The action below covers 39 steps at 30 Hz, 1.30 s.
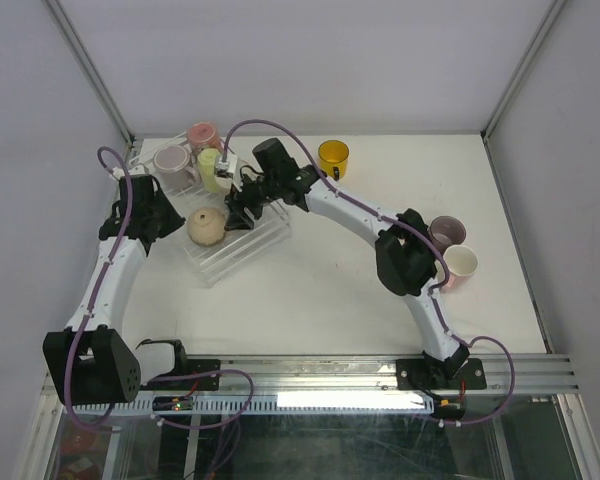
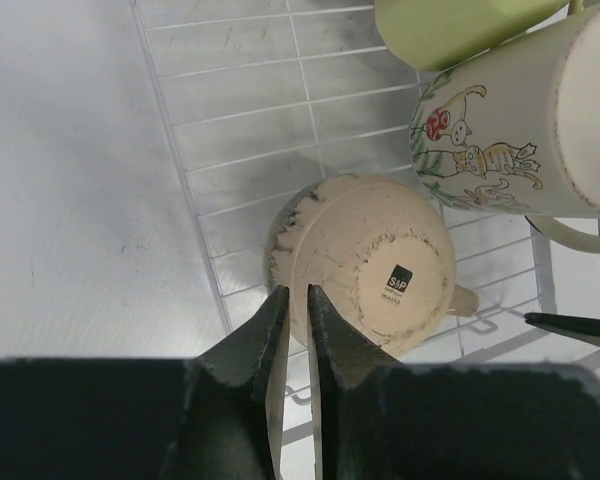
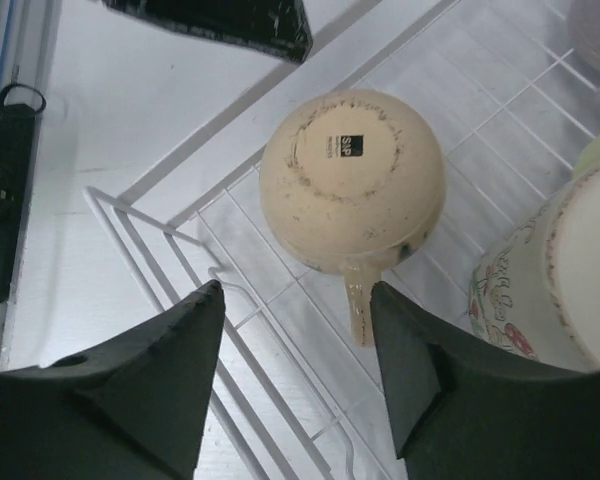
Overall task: Load the cups into the dish rack
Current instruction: Move the cup to the dish rack.
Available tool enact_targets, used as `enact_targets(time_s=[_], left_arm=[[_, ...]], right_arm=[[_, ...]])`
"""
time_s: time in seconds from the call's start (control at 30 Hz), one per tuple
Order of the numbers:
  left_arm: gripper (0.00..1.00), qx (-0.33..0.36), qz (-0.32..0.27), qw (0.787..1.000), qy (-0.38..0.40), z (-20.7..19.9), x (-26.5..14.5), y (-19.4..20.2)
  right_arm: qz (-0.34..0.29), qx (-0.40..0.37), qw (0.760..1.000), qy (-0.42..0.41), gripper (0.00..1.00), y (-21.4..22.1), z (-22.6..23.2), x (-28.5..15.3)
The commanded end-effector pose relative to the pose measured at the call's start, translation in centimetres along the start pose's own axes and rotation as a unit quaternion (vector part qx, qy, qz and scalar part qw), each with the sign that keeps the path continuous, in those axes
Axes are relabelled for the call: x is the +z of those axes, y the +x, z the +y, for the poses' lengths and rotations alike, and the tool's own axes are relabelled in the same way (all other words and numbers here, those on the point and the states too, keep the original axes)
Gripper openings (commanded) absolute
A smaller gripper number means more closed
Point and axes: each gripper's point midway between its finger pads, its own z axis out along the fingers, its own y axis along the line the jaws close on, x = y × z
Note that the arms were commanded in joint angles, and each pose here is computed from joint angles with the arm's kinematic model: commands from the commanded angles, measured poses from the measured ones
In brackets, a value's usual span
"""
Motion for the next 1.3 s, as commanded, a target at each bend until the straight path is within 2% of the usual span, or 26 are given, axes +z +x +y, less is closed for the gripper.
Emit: enact_targets(time_s=[0.0, 0.07, 0.13, 0.17, 0.23, 0.7, 0.83, 1.03, 1.27], left_arm=[[0.09, 0.017, -0.002, 1.000, 0.024, -1.3, -0.5, -1.1], [0.07, 0.016, 0.011, 1.000, 0.021, -1.1, 0.0, -0.6], [0.05, 0.017, 0.022, 0.999, 0.015, -0.9, 0.5, -0.1], [0.05, 0.019, 0.028, 0.999, 0.012, -0.7, 0.9, 0.1], [0.04, 0.025, 0.035, 0.999, 0.007, -0.5, 1.4, 0.3], [0.04, 0.038, 0.064, 0.997, 0.009, -0.9, 4.0, 0.5], [0.05, 0.038, 0.063, 0.997, 0.022, -1.6, 4.3, 0.1], [0.06, 0.040, 0.082, 0.995, 0.040, -2.4, 5.7, 0.4], [0.09, 0.034, 0.092, 0.991, 0.087, -4.3, 6.4, 0.2]], right_arm=[[-0.060, -0.037, 0.995, 0.064, 0.54, -6.9, -0.9, -3.2], [-0.046, -0.050, 0.992, 0.107, 0.30, -6.4, -2.8, -3.3], [-0.024, -0.063, 0.990, 0.126, 0.12, -5.3, -3.9, -3.2], [-0.015, -0.069, 0.989, 0.130, 0.06, -4.9, -4.2, -3.0], [0.000, -0.075, 0.988, 0.134, 0.02, -3.8, -4.7, -2.6], [0.066, -0.105, 0.982, 0.139, 0.00, 0.4, -5.9, 0.3], [0.078, -0.123, 0.983, 0.111, 0.00, 1.0, -4.9, 0.3], [0.053, -0.167, 0.984, 0.008, 0.00, 0.1, -0.7, 0.6], [0.029, -0.160, 0.987, -0.005, 0.00, -1.4, 0.8, 2.6]])
